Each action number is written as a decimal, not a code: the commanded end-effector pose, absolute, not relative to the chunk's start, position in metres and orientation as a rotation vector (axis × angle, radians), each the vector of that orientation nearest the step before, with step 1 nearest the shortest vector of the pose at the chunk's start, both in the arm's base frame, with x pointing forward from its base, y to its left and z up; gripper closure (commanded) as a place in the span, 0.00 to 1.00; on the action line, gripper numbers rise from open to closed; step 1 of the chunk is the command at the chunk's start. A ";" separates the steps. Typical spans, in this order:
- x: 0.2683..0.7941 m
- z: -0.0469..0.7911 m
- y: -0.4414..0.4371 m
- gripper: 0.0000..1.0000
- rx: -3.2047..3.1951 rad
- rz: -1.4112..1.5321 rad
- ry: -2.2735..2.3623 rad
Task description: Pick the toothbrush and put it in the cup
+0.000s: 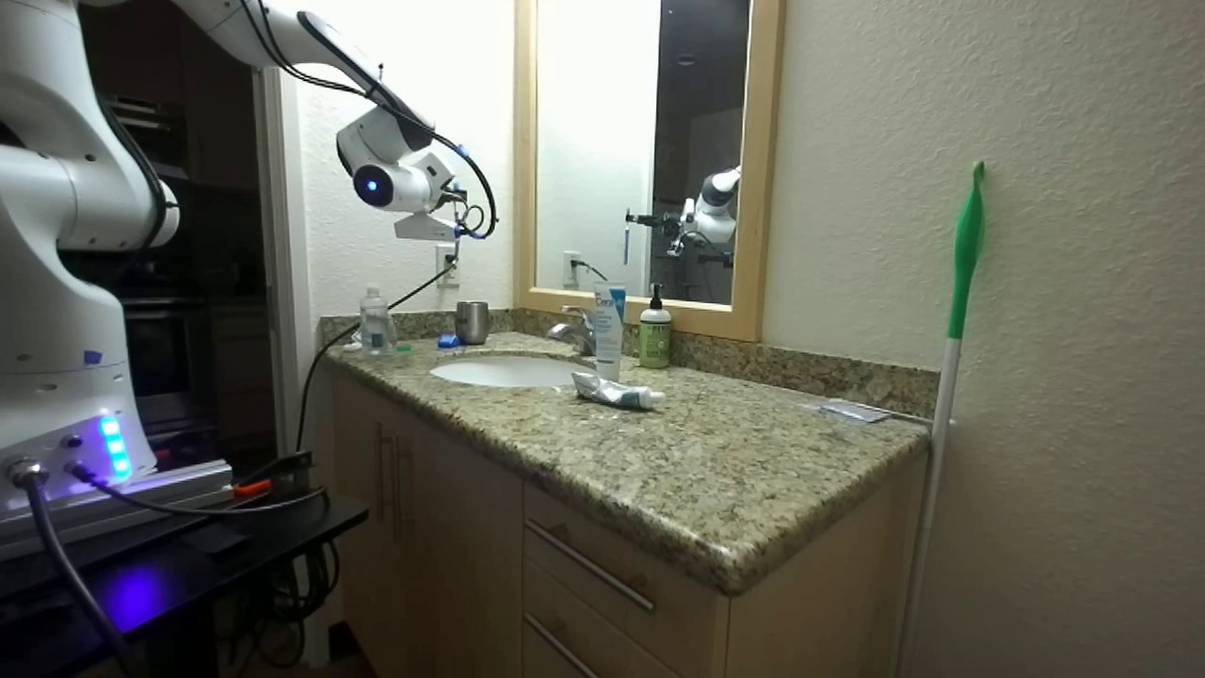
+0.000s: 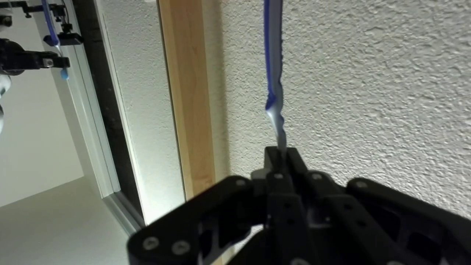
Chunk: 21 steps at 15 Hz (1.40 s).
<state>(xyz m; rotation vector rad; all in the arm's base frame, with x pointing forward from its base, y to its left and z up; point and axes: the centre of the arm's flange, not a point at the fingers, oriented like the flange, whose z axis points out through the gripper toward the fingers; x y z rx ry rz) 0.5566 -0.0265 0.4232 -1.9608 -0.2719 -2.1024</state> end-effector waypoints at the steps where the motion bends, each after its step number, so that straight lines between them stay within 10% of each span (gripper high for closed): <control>1: 0.597 0.422 0.000 0.99 -1.861 -2.195 -0.216; 21: 0.593 0.500 -0.038 0.94 -1.805 -2.185 -0.162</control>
